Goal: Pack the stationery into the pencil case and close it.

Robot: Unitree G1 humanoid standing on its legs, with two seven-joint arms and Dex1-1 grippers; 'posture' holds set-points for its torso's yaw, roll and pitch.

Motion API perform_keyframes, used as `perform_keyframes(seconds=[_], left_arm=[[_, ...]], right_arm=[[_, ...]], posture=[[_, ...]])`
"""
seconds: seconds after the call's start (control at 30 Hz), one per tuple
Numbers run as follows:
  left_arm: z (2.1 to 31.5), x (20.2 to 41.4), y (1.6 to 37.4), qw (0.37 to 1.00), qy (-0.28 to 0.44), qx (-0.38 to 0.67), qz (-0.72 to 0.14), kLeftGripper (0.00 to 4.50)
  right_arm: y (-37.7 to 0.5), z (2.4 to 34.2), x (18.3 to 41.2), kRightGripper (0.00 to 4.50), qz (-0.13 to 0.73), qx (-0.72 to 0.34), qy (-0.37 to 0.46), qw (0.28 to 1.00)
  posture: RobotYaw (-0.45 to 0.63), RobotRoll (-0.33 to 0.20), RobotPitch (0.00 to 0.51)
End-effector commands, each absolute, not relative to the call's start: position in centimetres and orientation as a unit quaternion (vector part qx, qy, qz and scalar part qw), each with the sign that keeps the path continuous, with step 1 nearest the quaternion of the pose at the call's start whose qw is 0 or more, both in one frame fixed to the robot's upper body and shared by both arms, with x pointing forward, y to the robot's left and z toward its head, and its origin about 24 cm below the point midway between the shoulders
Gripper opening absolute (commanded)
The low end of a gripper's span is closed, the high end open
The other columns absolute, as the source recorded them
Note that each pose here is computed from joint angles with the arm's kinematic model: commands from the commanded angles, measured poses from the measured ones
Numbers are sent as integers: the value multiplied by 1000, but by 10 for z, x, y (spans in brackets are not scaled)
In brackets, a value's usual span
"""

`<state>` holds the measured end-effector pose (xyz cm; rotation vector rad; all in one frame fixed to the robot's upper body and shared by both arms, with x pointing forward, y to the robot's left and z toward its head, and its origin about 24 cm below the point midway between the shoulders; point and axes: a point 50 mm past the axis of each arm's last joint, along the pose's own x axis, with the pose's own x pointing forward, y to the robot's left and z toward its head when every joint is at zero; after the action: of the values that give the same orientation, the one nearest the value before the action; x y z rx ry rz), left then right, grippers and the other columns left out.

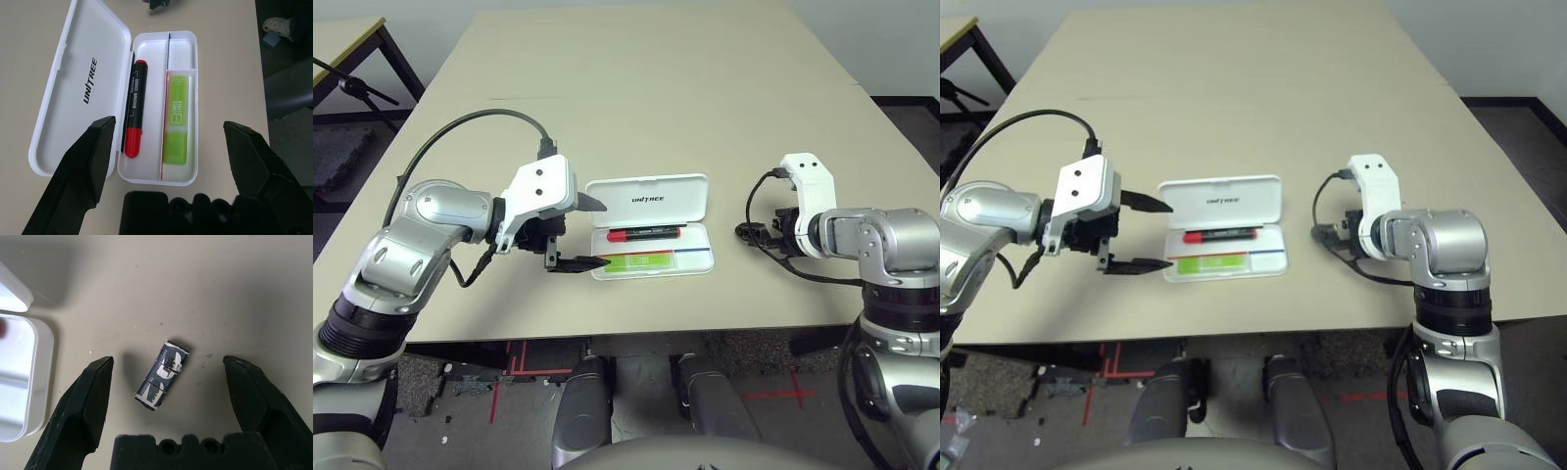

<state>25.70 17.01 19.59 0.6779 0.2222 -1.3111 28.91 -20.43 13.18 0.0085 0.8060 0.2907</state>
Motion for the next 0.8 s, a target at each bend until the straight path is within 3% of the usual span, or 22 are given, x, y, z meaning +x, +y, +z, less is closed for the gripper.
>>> perform_keyframes(seconds=[0.03, 0.33, 0.53, 0.8], left_arm=[[192, 257, 169, 731, 108, 312, -598, 4500], [191, 258, 169, 733, 111, 314, -594, 4500], [191, 259, 168, 731, 110, 315, -595, 4500], [191, 261, 169, 732, 111, 318, -593, 4500]], right_arm=[[-204, 126, 288, 3858, 146, 0, 401, 904], [-211, 126, 287, 403, 157, -28, 409, 899], [-226, 139, 291, 250, 183, -74, 396, 897], [-233, 155, 291, 250, 336, -224, 330, 853]], posture=[[-30, 0, 143], [-31, 0, 131], [-34, 0, 131], [-35, 0, 130]])
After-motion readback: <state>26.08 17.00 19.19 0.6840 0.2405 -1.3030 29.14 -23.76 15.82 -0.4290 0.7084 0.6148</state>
